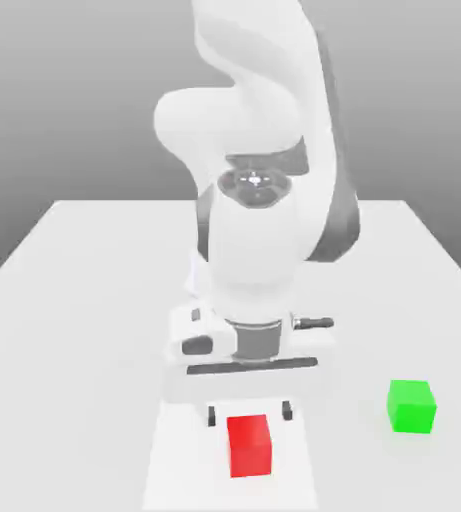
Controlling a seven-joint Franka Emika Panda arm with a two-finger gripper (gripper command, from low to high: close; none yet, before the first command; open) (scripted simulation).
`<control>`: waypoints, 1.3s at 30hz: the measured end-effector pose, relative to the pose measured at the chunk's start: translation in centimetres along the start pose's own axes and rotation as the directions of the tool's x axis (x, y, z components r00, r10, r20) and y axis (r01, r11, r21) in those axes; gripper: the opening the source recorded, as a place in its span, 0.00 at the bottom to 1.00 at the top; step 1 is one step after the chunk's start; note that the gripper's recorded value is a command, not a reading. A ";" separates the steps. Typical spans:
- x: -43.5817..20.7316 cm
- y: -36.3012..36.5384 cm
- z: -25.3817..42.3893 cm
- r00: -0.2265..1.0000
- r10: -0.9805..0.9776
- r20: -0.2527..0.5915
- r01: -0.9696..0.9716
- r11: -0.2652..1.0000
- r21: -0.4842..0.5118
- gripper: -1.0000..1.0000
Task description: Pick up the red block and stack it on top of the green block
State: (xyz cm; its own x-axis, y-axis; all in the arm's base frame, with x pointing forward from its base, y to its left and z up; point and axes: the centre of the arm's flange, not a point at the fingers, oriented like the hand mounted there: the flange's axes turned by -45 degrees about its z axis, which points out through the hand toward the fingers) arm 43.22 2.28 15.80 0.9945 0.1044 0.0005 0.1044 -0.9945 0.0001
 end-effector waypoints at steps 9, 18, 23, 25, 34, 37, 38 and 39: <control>0.0 0.0 0.2 1.000 0.000 0.001 0.000 1.000 0.000 0.00; -0.3 -6.4 -6.1 0.950 -0.311 0.001 0.311 0.950 0.000 0.00; -1.9 -14.3 -7.2 0.754 -0.657 0.001 0.657 0.754 0.000 0.00; -2.9 -17.2 -7.7 0.641 -0.767 0.001 0.767 0.641 0.000 0.00; -5.9 -23.6 -4.5 0.296 -0.955 0.001 0.955 0.296 0.001 0.00; -6.0 -23.5 -2.6 0.295 -0.956 0.001 0.956 0.295 0.001 1.00; -6.0 -23.5 -2.6 0.295 -0.956 0.001 0.956 0.295 0.001 1.00; -6.0 -23.5 -2.6 0.295 -0.956 0.001 0.956 0.295 0.001 1.00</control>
